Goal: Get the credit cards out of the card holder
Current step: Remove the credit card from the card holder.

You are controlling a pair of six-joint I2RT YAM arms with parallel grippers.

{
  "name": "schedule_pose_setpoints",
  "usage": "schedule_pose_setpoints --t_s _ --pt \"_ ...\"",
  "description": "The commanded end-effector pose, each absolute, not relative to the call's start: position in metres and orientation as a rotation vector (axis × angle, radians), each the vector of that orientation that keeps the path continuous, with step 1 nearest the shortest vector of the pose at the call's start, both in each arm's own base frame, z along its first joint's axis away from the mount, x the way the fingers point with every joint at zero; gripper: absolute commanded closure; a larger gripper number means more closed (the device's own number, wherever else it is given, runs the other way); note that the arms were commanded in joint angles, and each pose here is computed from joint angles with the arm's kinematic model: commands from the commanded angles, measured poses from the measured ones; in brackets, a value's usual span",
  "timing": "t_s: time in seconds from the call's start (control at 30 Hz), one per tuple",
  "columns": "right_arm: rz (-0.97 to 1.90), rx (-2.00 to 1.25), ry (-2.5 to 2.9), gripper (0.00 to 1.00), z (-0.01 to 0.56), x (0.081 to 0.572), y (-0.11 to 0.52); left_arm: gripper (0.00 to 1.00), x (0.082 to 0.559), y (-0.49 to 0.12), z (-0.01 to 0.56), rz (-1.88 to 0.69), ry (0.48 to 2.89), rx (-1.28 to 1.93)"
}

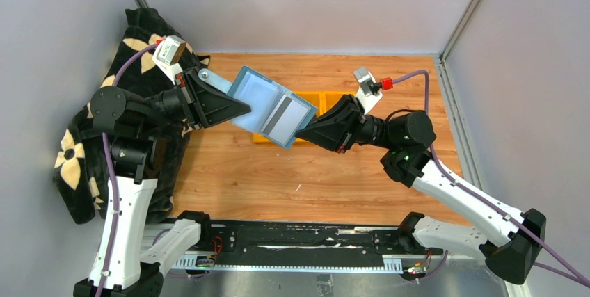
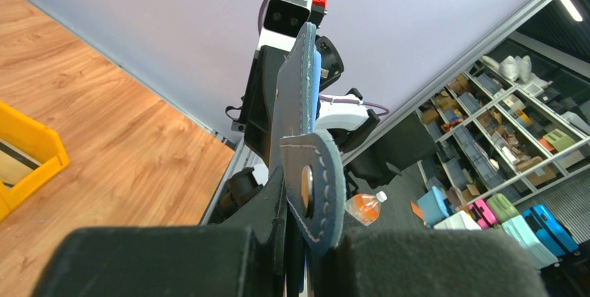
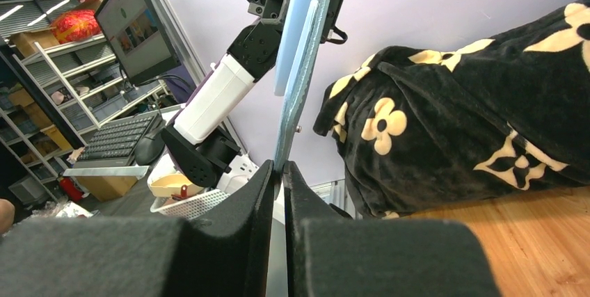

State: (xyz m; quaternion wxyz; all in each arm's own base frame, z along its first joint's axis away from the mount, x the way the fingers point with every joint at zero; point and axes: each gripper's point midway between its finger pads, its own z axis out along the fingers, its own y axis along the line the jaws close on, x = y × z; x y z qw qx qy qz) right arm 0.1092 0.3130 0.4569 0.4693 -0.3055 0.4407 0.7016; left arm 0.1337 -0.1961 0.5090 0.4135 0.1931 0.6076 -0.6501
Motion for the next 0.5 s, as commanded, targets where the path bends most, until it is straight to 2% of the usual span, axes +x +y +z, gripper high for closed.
schedule_pose_setpoints --t_s 0.0,0.27,0.47 --pt "1.712 -0.758 1.039 0.88 0.466 0.106 0.313 1.0 0.126 -0.195 0.517 -1.622 1.499 0.517" --pt "1.701 -0.733 1.071 0.87 0.467 0.112 0.315 1.0 0.127 -0.195 0.516 -1.622 1.5 0.516" --pt "1.703 -0.704 1.084 0.69 0.469 0.117 0.317 1.0 0.126 -0.195 0.508 -1.61 1.503 0.523"
